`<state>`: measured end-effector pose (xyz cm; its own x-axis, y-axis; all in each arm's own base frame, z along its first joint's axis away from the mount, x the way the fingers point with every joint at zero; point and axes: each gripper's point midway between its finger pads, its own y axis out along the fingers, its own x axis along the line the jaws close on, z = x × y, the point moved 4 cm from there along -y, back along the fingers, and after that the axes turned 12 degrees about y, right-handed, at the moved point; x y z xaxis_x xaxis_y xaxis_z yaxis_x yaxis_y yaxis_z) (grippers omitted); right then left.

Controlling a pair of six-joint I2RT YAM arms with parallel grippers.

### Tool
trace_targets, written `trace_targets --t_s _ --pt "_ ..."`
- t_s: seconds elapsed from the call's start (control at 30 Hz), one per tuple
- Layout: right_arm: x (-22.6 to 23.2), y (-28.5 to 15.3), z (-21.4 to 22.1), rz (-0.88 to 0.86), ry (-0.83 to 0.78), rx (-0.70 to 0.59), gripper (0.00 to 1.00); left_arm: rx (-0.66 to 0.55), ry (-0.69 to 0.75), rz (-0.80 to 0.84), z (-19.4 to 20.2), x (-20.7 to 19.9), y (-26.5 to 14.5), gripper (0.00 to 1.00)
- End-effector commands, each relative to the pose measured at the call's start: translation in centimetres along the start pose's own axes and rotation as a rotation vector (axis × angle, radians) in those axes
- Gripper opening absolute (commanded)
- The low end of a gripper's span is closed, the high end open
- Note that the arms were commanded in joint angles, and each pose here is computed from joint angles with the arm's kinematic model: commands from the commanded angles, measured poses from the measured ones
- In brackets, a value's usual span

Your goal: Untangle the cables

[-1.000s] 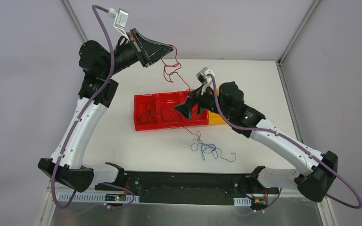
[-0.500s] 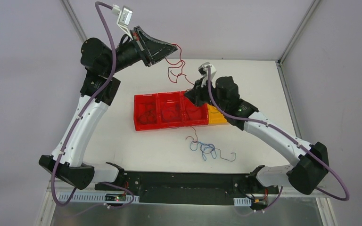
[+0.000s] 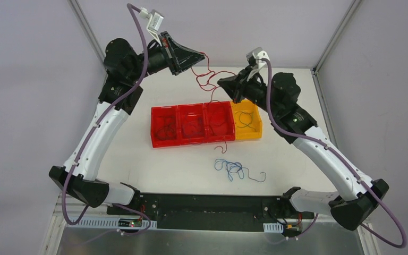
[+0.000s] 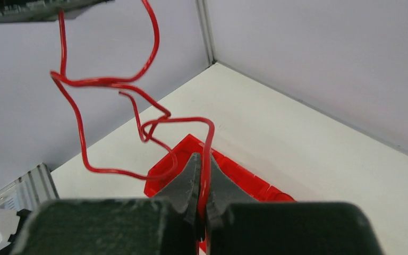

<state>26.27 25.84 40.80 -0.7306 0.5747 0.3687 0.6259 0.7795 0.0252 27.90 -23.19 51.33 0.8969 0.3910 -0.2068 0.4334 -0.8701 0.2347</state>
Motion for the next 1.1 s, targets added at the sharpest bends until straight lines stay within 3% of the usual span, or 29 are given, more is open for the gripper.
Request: trace_targets --t_s 0.0,0.4,0.9,1.07 --pt "-1.5 1.0 -1.7 0.017 -0.023 -0.054 0.00 0.022 0.066 0.034 1.3 0.6 1.3 0.00" --pt "-8.8 4.7 -0.9 0.105 0.047 -0.074 0.00 0.100 0.060 0.020 6.8 4.8 5.1 0.00" --pt "-15.6 4.8 14.0 0.188 0.206 0.281 0.01 0.482 -0.052 -0.229 26.7 11.5 4.4 0.00" --pt "-16.8 4.1 16.3 0.215 0.210 0.377 0.14 0.587 -0.079 -0.344 31.4 13.7 3.7 0.00"
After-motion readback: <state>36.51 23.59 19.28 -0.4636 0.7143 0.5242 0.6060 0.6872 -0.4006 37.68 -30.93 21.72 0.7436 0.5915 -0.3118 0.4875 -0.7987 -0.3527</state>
